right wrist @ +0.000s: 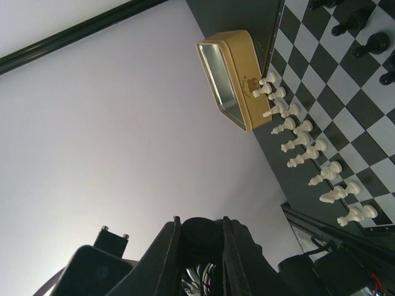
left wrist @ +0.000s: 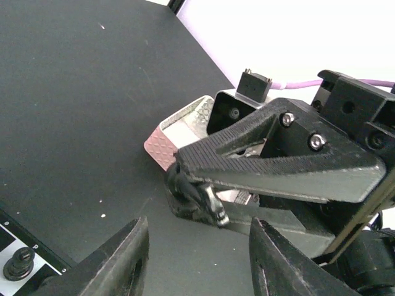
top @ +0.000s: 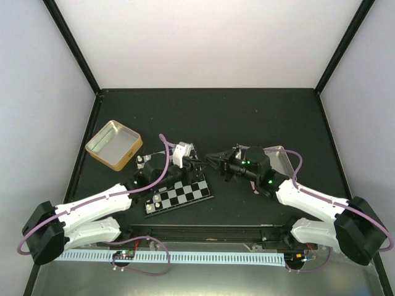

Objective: Set up the chess pieces on the board
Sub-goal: Place the chess piece on the chessboard.

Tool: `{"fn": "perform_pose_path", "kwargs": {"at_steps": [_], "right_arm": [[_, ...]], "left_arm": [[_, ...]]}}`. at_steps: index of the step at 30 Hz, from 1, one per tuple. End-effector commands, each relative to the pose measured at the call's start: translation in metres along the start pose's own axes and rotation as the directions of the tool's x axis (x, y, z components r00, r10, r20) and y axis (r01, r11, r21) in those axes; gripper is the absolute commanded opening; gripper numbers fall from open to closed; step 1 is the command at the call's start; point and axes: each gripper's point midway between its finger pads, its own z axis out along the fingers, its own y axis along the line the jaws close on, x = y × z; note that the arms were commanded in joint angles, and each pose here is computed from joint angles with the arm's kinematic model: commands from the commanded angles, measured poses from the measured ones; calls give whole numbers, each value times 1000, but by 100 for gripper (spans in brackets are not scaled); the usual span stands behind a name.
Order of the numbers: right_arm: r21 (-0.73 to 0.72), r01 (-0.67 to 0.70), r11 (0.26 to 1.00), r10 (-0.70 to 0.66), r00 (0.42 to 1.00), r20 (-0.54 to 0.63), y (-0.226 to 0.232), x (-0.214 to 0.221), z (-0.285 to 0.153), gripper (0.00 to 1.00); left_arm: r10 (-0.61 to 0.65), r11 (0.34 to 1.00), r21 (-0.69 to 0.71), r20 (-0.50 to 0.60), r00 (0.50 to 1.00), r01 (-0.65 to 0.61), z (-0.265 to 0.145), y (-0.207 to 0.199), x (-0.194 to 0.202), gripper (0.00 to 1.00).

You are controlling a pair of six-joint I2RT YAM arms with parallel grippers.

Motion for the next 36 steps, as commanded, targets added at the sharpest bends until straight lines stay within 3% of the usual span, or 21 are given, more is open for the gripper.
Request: {"fn": "perform_pose_path", "kwargs": {"at_steps": [1, 7, 14, 19, 24, 26, 29, 33, 36], "right_arm": [[-31, 7, 999, -9, 997, -77, 12, 17, 2, 11], [4, 37, 999, -36, 993, -116, 1, 25, 0, 11], [-22, 42, 999, -45, 990, -135, 4, 32, -5, 14], [-32, 49, 998, -53, 990, -133, 3, 31, -5, 24], [-28, 84, 996, -87, 990, -108, -3, 25, -5, 37], [-18, 115, 993, -116, 990, -85, -6, 19, -6, 48], [25, 171, 985, -171, 985, -27, -15, 5, -11, 56], [91, 281, 955, -287, 955, 72, -20, -17, -26, 60], [189, 382, 905, -413, 896, 164, -19, -38, -41, 60]], "left_arm": [[49, 999, -10, 49, 998, -48, 1, -11, -23, 44], [54, 998, -23, 61, 997, -52, 1, -8, -26, 38], [58, 998, -10, 37, 998, -57, 4, -10, -21, 18], [68, 998, -10, 38, 997, -67, 0, -11, -21, 2], [76, 995, -71, 5, 997, -75, -3, 1, -14, 2], [77, 989, -125, -36, 996, -81, -7, 12, -6, 2], [75, 964, -243, -127, 989, -104, -16, 34, 10, 2], [75, 915, -362, -276, 958, -176, -33, 60, 33, 2], [61, 897, -376, -412, 909, -231, -41, 65, 50, 2]]}}
